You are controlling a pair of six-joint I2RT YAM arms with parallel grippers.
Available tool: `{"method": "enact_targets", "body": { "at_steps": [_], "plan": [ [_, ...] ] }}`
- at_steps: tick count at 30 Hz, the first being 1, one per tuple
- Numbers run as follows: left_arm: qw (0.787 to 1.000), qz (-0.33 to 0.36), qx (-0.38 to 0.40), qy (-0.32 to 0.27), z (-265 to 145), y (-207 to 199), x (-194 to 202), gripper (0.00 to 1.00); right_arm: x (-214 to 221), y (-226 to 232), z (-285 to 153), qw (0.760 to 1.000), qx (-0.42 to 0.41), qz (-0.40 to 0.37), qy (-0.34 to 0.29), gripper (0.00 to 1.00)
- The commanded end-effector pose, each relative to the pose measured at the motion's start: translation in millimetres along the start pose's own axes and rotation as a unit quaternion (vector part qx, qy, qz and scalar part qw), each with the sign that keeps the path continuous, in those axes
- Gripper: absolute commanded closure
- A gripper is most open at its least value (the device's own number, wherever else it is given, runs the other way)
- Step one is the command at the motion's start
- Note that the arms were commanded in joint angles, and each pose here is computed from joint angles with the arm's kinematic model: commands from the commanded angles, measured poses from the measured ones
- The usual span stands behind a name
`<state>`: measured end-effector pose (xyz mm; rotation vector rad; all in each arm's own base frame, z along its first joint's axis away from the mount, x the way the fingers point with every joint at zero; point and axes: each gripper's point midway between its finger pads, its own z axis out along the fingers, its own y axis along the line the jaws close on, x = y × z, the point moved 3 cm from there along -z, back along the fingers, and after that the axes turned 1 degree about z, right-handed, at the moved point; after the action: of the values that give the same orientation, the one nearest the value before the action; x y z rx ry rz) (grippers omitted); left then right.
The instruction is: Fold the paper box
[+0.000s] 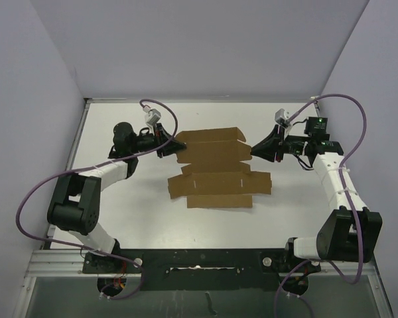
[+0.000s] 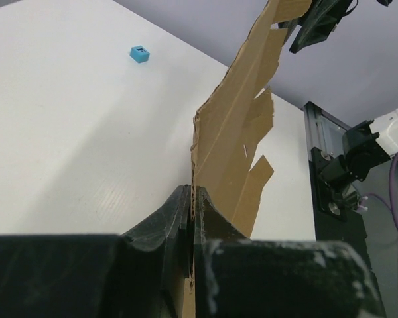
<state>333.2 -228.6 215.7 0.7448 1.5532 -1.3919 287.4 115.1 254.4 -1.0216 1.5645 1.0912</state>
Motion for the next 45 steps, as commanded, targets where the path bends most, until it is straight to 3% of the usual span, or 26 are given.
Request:
{"method": "enact_targets", "body": {
  "at_steps": [1,6,10,25,45],
  "plan": [
    [0.996,0.081,-0.033,-0.022,-10,-12,-36,1.00,-1,-19,-7,0.999,0.039,0.001,0.004,0.78],
    [0.994,0.082,-0.066,-0.006,-13,-11,-36,1.00,3,-30,-16,0.997,0.071,0.016,0.009,0.46],
    [0.993,0.072,-0.091,0.023,-12,-8,-27,1.00,3,-37,-30,0.995,0.098,0.019,0.006,0.34],
    [0.987,0.045,-0.145,0.045,-10,2,-22,1.00,22,-56,-48,0.988,0.151,0.037,0.019,0.32],
    [0.984,0.013,-0.167,0.054,-9,9,-21,1.00,42,-60,-52,0.988,0.151,0.030,0.034,0.32]
  ]
}}
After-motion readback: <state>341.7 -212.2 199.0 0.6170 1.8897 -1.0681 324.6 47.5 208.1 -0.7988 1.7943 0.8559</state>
